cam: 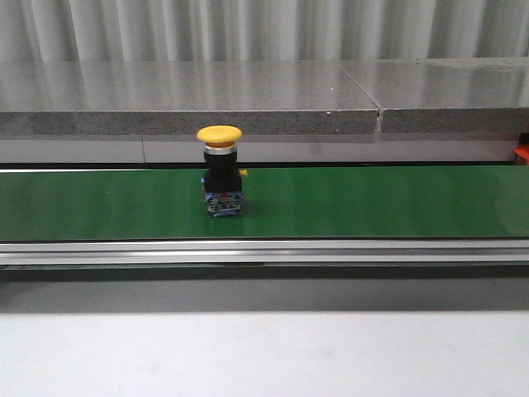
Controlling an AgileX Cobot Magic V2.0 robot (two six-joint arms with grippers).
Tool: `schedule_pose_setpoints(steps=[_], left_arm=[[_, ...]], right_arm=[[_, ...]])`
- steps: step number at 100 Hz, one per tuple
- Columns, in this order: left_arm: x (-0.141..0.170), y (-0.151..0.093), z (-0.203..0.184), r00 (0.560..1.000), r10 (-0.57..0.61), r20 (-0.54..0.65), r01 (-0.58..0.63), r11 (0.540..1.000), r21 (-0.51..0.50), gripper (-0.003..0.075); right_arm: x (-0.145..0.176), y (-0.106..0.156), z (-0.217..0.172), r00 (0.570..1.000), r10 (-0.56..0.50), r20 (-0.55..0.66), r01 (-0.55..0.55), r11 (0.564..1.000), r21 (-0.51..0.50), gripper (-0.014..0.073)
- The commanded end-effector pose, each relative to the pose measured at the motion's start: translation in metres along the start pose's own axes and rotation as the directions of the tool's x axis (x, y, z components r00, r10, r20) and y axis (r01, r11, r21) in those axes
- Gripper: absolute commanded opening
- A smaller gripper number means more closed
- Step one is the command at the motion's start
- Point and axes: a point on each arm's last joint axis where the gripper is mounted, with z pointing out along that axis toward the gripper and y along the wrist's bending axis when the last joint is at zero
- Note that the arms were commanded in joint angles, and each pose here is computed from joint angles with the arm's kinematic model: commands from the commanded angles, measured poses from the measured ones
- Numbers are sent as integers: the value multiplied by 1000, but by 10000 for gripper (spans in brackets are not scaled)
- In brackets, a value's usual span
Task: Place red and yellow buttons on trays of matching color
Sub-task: 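Lower the red button into the red tray and open the right gripper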
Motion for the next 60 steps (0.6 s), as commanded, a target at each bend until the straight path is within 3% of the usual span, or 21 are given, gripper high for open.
schedule_pose_setpoints(steps=[1,40,60], left_arm=[[-13,-1,-6,996,-6,90,6,1000,6,-21],[-13,-1,-6,996,-6,90,6,1000,6,-21],[-13,-1,-6,996,-6,90,6,1000,6,-21]], right_arm=[[-12,5,-42,991,-12,136,14,1000,-12,583],[-2,24,-139,939,-108,328,114,994,1,537],[13,54,-173,910,-175,376,196,980,-20,537]])
